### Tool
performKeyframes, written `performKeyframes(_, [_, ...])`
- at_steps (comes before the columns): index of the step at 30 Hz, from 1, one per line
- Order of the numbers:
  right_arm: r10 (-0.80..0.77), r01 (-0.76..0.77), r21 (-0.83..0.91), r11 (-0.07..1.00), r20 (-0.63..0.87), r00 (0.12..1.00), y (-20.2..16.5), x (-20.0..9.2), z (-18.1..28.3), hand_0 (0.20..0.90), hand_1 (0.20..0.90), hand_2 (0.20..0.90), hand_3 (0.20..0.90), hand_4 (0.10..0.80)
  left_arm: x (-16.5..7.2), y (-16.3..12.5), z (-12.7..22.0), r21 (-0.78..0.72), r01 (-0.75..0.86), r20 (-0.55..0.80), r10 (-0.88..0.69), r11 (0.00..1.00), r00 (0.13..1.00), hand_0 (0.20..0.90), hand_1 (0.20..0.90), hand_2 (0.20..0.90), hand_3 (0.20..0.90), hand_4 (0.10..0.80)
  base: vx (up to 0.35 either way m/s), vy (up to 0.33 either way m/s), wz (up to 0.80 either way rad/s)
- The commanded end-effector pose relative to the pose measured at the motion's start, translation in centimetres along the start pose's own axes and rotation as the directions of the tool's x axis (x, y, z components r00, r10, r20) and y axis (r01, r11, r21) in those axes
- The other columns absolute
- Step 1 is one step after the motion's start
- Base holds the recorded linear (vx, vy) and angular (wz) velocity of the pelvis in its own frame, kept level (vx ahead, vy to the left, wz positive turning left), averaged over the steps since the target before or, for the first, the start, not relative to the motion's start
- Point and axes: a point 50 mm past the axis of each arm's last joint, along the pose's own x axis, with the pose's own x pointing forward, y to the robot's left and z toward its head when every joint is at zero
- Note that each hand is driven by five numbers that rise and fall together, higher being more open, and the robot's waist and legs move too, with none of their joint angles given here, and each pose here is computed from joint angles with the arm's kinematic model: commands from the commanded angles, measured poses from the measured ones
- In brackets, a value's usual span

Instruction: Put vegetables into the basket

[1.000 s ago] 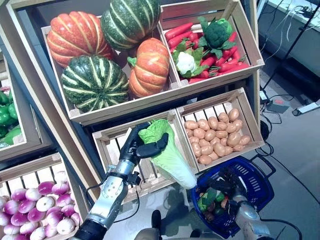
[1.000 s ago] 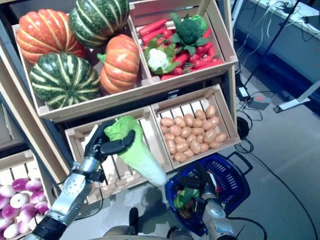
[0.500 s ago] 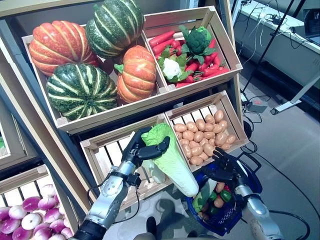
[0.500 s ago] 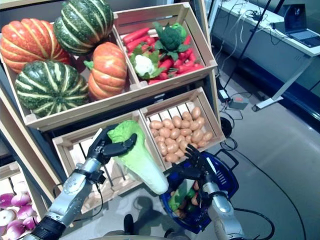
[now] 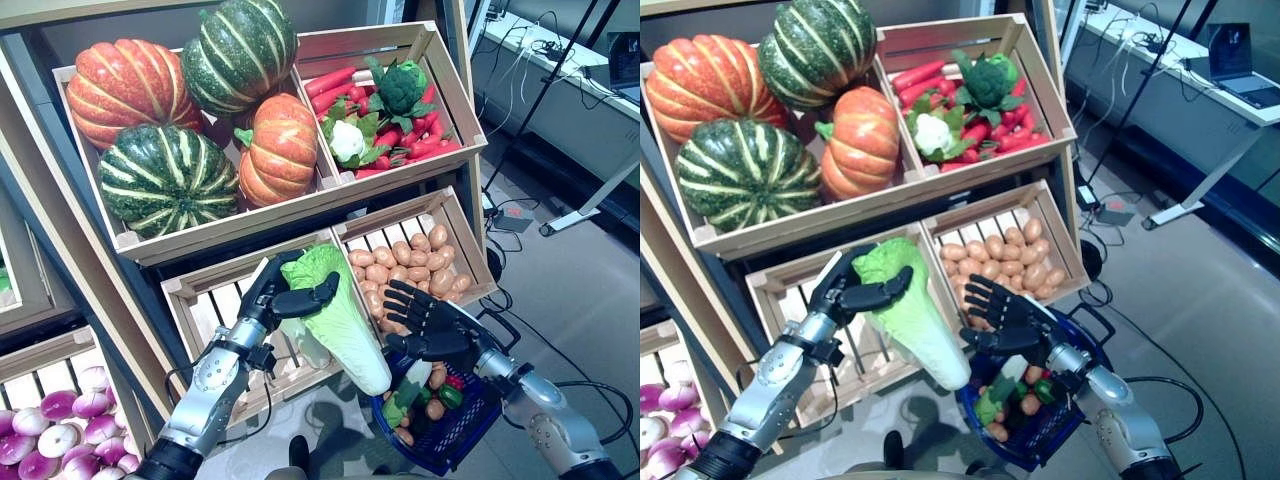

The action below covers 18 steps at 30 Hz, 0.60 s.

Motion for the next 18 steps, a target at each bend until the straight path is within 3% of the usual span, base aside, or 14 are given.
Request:
performKeyframes(1, [0.196,-0.193,-0.041,0.98,0.107,0.975,0.9,1.0,4.3,0.9,0.9,0.9,0.9,0.8,1.8,-0.4,5.8,0.064,0.082,0.284,-0.097,0.995,0.954,0.3,0.3,0.3,0.3,0.4,0.0,0.0,0.0])
performKeyframes(12, [0.415,-0.416,-0.021,0.909,-0.035,0.909,2.0,0.9,4.3,0.9,0.9,0.9,0.9,0.8,2.0,-0.7,6.1,0.077,0.13,0.288,-0.147,0.989,0.946,0.3,0.3,0.3,0.3,0.4,0.0,0.0,0.0])
performKeyframes(18, [0.429,-0.435,-0.043,0.899,-0.103,0.897,2.0,1.0,4.2,0.9,0.9,0.9,0.9,0.8,2.1,-0.9,6.3,0.071,0.149,0.293,-0.164,0.986,0.942,0.3,0.3,0.3,0.3,0.4,0.0,0.0,0.0])
